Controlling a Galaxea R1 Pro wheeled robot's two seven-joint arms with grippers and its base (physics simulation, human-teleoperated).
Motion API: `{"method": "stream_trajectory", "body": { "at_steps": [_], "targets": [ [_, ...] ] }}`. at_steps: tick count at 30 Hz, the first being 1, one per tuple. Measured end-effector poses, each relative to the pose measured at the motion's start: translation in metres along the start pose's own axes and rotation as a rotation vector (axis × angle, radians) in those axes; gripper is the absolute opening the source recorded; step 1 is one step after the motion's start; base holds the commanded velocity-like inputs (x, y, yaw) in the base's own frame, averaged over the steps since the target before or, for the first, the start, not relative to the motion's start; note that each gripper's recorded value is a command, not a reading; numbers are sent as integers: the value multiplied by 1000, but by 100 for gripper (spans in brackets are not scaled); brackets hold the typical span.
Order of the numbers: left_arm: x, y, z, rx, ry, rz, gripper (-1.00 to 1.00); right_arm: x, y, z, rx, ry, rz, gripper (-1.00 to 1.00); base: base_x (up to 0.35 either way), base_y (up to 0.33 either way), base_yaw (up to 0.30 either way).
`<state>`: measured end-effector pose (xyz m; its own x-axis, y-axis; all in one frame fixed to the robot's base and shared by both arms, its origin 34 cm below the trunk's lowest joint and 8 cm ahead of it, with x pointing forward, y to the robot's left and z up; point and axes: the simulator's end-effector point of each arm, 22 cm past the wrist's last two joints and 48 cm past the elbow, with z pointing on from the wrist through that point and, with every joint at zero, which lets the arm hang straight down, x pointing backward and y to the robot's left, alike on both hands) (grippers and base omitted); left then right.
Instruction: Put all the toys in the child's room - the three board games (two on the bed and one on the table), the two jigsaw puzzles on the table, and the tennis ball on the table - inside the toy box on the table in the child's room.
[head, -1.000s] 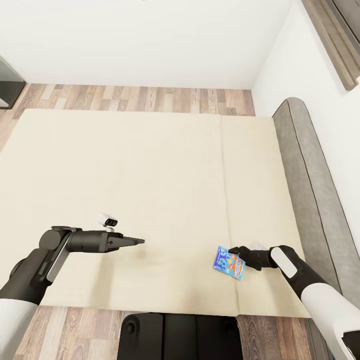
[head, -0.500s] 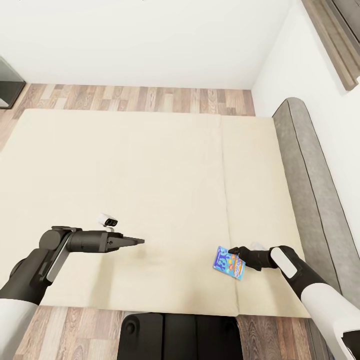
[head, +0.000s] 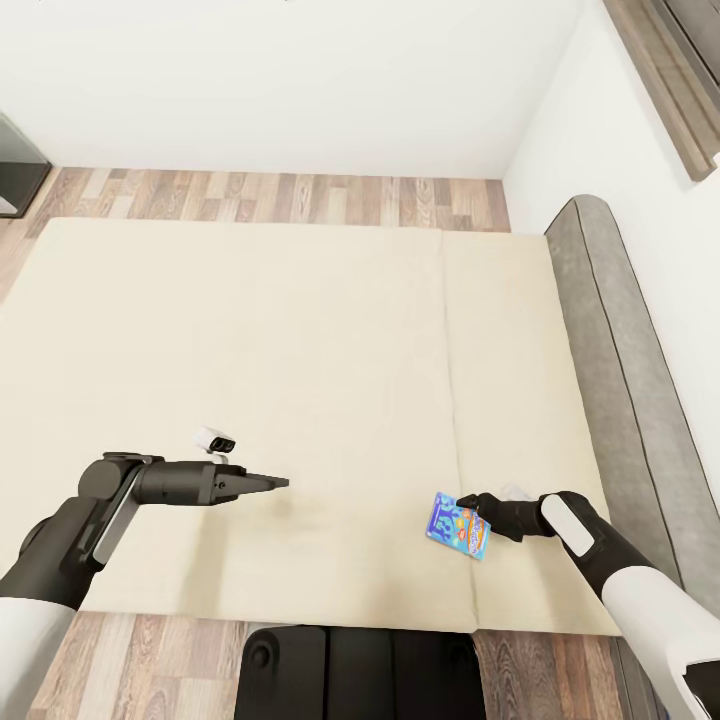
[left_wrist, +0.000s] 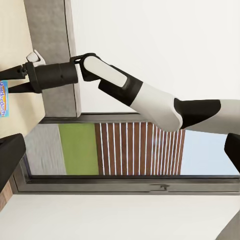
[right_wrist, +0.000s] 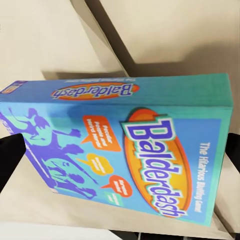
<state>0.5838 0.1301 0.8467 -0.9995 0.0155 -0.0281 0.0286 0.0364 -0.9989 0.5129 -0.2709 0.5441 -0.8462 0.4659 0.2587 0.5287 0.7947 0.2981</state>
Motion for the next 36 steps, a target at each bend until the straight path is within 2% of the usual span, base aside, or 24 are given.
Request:
{"method": "stream_trajectory", "body": {
  "at_steps": [36],
  "targets": [
    [0,0,0,0,0,0,100,0,3,0,-5,0,-4,100,0,19,0]
  ]
}}
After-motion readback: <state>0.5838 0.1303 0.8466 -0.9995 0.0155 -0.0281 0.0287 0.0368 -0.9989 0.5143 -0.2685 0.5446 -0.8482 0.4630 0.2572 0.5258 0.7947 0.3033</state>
